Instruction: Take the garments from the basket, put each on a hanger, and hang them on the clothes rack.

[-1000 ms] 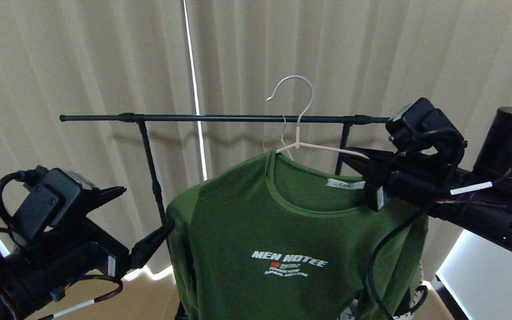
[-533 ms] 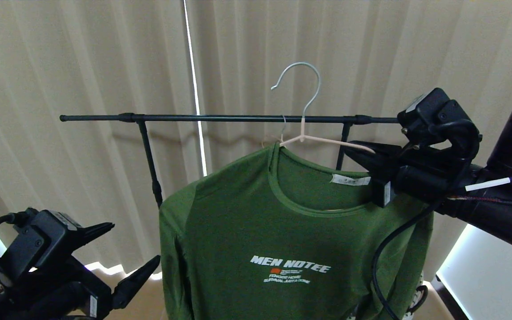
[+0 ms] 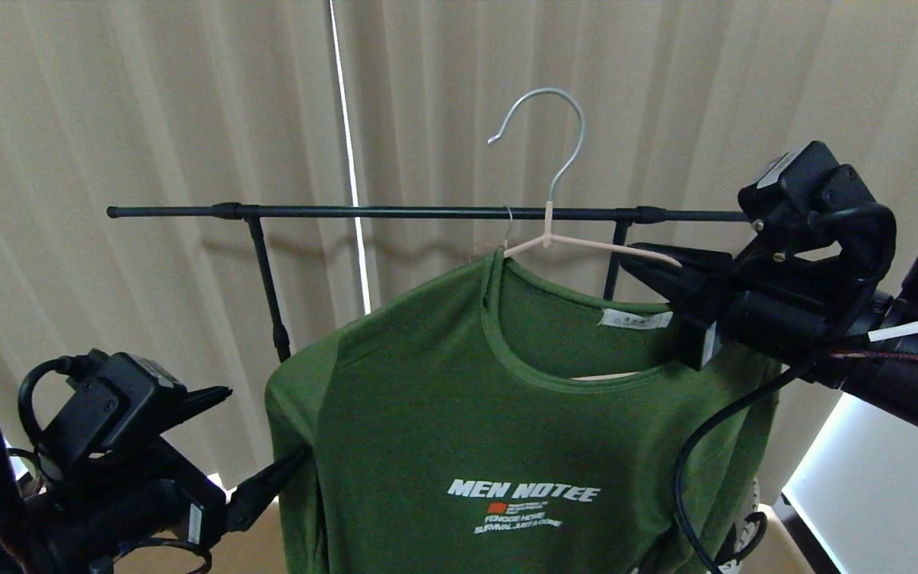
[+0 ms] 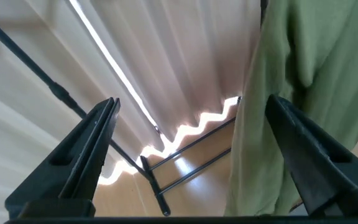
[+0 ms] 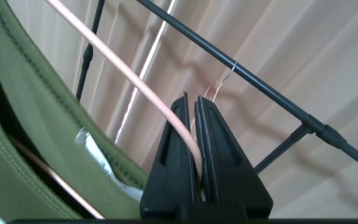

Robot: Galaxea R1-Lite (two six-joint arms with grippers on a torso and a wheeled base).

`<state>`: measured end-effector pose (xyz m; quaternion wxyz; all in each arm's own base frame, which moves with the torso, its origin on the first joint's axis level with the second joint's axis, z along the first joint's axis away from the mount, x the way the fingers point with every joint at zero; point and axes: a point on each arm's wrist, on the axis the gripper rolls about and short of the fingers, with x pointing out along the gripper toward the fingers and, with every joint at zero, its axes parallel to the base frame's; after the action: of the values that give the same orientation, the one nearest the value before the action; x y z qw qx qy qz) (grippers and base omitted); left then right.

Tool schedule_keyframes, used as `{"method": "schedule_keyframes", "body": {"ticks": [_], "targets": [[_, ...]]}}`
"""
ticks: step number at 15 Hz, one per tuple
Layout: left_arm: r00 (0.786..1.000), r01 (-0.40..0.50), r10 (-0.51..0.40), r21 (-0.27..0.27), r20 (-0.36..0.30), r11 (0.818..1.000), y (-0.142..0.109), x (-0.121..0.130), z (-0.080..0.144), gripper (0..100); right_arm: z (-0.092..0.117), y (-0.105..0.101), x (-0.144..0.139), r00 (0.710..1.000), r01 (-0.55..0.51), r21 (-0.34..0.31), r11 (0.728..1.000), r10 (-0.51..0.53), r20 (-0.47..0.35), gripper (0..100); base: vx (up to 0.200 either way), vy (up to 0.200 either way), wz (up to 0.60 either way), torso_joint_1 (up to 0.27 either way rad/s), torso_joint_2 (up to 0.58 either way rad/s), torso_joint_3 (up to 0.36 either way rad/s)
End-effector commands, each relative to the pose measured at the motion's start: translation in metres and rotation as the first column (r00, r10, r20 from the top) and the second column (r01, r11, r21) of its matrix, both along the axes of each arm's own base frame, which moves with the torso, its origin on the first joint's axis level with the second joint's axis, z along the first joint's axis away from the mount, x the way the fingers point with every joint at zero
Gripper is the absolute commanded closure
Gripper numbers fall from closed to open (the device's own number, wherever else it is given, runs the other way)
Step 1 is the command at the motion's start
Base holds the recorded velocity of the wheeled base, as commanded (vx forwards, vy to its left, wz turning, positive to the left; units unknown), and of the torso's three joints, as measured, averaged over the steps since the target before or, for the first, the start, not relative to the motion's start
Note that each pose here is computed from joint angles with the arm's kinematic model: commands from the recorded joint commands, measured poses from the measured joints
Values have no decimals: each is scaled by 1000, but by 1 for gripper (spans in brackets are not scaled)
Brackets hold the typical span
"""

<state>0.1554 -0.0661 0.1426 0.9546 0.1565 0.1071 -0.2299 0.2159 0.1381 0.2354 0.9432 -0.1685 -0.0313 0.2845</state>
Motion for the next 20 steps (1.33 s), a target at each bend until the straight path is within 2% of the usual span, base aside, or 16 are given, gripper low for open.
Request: {"method": "schedule_keyframes", "body": {"ticks": [1,4,7,11,13,16,18,19,20], "targets": [[1000,2,-2,7,-17,1000,-2,4,-3,100,1,0,-1,1000,-2,1,1000,2,3,100,0,0,0,0,0,0],[1000,-14,14,1,-4,1000,-2,11,2,100,-1,1,2,1000,4,-5,1000,-4,-4,100,0,0,0,0,0,0],[996,-83,83,-6,39,997,8,19,11,100,-5,-5,10,999,45,-16,999,-46,-14,100,0,0,0,0,0,0],[972,-111,123,-70,198,991,18,11,30,100,-12,-21,33,988,147,-32,989,-148,-34,100,0,0,0,0,0,0],[968,-100,116,-81,225,992,19,5,33,100,-11,-24,44,982,186,-30,982,-187,-30,100,0,0,0,0,0,0],[981,-85,82,8,177,996,19,-4,13,100,-3,-20,53,978,210,-11,978,-210,-8,100,0,0,0,0,0,0],[987,-71,65,38,147,997,18,-7,4,100,-1,-19,51,979,202,-9,979,-202,-5,100,0,0,0,0,0,0],[988,-56,50,38,146,998,16,-8,3,0,0,-16,48,982,190,-7,982,-190,1,100,0,0,0,0,0,0],[988,-42,36,36,151,998,14,-9,4,0,0,-16,48,981,193,-9,981,-193,-2,100,0,0,0,0,0,0]]}}
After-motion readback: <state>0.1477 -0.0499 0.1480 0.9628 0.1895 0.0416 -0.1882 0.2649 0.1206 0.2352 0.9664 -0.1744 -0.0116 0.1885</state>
